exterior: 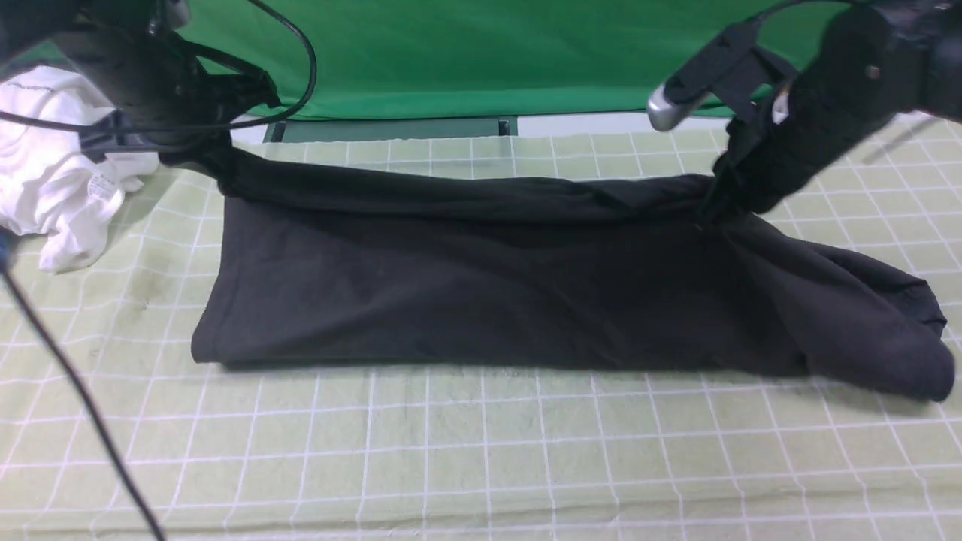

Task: Fold a long-sleeved shirt over a green coffee tablecloth.
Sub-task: 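Fold the black garment in half by bringing its near edge over to the far edge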

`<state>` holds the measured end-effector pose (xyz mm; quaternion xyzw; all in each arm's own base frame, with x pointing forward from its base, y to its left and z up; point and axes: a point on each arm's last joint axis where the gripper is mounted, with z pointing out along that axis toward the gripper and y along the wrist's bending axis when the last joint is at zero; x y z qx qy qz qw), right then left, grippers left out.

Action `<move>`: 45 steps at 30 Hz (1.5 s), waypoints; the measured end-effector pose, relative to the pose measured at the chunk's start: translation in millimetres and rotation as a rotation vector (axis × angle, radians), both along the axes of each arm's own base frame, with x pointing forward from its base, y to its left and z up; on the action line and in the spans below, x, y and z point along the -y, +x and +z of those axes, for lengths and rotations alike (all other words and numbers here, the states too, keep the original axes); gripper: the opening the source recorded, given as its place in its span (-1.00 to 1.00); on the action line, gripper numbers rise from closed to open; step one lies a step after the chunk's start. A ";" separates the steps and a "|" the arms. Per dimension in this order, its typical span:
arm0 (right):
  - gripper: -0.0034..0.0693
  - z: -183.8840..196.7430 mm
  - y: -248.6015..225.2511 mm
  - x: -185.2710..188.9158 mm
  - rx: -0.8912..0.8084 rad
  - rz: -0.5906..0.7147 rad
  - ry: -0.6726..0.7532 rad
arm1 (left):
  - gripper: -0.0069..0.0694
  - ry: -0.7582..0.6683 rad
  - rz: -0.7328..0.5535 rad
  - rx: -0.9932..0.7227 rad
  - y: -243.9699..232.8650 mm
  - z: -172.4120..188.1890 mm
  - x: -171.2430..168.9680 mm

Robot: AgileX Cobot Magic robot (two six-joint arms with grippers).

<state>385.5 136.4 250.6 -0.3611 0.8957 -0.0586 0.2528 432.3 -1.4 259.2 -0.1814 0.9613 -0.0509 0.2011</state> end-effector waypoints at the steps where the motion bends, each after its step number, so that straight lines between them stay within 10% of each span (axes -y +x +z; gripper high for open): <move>1: -0.84 -5.4 9.9 -0.8 -0.001 -0.006 -0.001 | -0.77 -0.006 0.007 -0.009 7.8 -6.6 -2.4; 11: -0.80 -55.4 69.9 -9.0 0.006 -0.027 0.003 | -0.77 -0.039 0.034 -0.005 56.5 -45.5 -10.9; 16: -0.45 -65.1 78.0 -11.7 0.038 -0.017 0.011 | -0.73 -0.038 0.035 0.011 60.8 -48.9 -11.2; 23: 0.02 -53.5 76.1 -10.3 0.053 -0.027 0.019 | -0.25 0.040 0.019 0.031 62.5 -44.9 -17.0; 30: -0.25 16.1 48.4 2.0 0.054 -0.096 0.039 | 0.16 0.098 -0.012 0.061 62.0 -4.4 -23.4; 36: -0.86 69.3 13.7 15.3 0.026 -0.127 0.026 | -0.37 0.030 -0.257 0.003 50.9 14.4 26.1; 45: -0.89 82.4 0.7 21.3 -0.006 -0.142 0.013 | -0.79 0.026 -0.610 -0.046 32.9 -14.8 157.6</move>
